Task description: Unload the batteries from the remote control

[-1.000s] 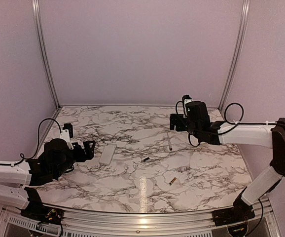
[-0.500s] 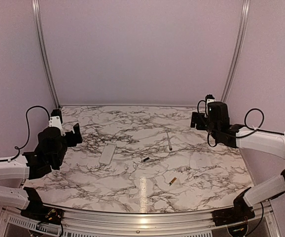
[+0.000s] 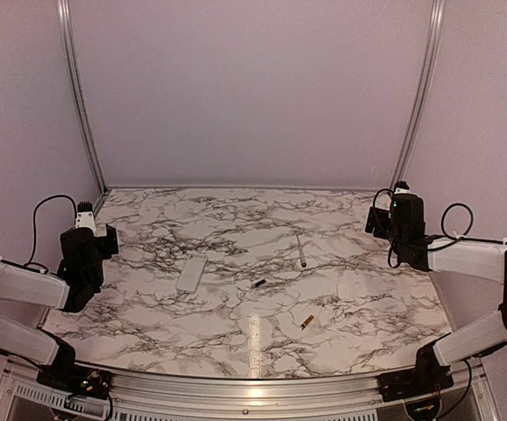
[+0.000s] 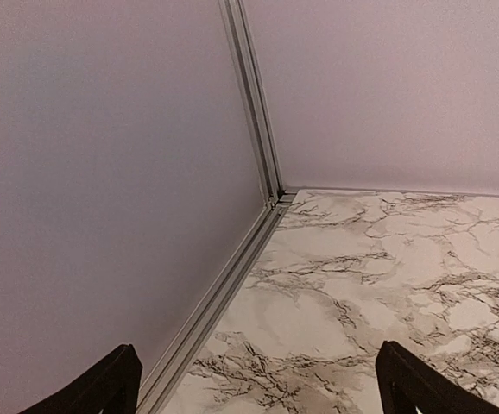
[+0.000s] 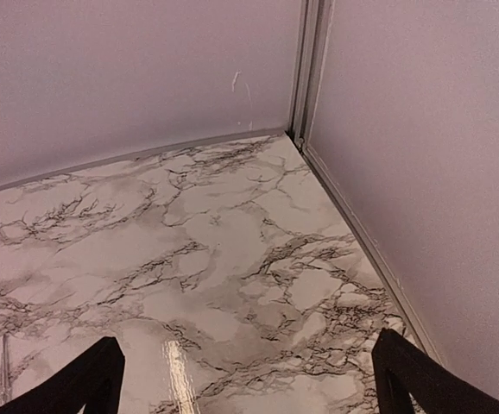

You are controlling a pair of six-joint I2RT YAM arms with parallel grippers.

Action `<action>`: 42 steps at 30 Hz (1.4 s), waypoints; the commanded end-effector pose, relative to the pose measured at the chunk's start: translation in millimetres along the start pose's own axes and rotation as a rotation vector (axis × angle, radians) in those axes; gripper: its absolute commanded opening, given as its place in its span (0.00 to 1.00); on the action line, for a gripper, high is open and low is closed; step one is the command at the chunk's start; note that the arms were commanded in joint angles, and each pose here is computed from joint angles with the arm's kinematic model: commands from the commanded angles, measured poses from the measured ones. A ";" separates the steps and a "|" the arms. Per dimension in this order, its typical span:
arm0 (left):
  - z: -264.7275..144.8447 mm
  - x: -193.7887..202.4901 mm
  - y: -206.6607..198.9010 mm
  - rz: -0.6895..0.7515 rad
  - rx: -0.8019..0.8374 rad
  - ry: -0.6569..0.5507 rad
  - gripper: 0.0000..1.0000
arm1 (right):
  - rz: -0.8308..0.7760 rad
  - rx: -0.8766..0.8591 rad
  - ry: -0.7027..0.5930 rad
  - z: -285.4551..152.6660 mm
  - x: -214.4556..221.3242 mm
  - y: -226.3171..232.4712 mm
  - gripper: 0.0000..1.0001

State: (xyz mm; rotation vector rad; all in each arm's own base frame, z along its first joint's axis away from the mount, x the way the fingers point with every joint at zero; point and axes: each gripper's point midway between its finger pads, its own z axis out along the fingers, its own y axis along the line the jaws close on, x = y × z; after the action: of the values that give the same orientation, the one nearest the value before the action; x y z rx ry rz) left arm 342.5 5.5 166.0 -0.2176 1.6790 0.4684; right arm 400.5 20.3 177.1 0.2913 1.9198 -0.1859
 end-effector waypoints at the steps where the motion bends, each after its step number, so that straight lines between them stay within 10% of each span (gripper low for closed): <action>1: 17.5 -12.1 -0.7 -0.078 0.040 -0.070 0.99 | -0.046 0.021 -0.106 -0.5 -9.3 -7.5 0.98; 42: 39.2 8.6 1.4 -0.179 0.207 -0.098 0.99 | -0.113 -0.196 -0.374 1.1 26.7 -36.2 0.98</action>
State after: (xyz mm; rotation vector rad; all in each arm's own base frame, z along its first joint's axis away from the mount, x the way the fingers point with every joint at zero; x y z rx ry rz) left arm 376.3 16.5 148.2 -0.1552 1.6122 0.1414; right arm 373.6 -15.6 126.9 0.0375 1.6582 -0.1350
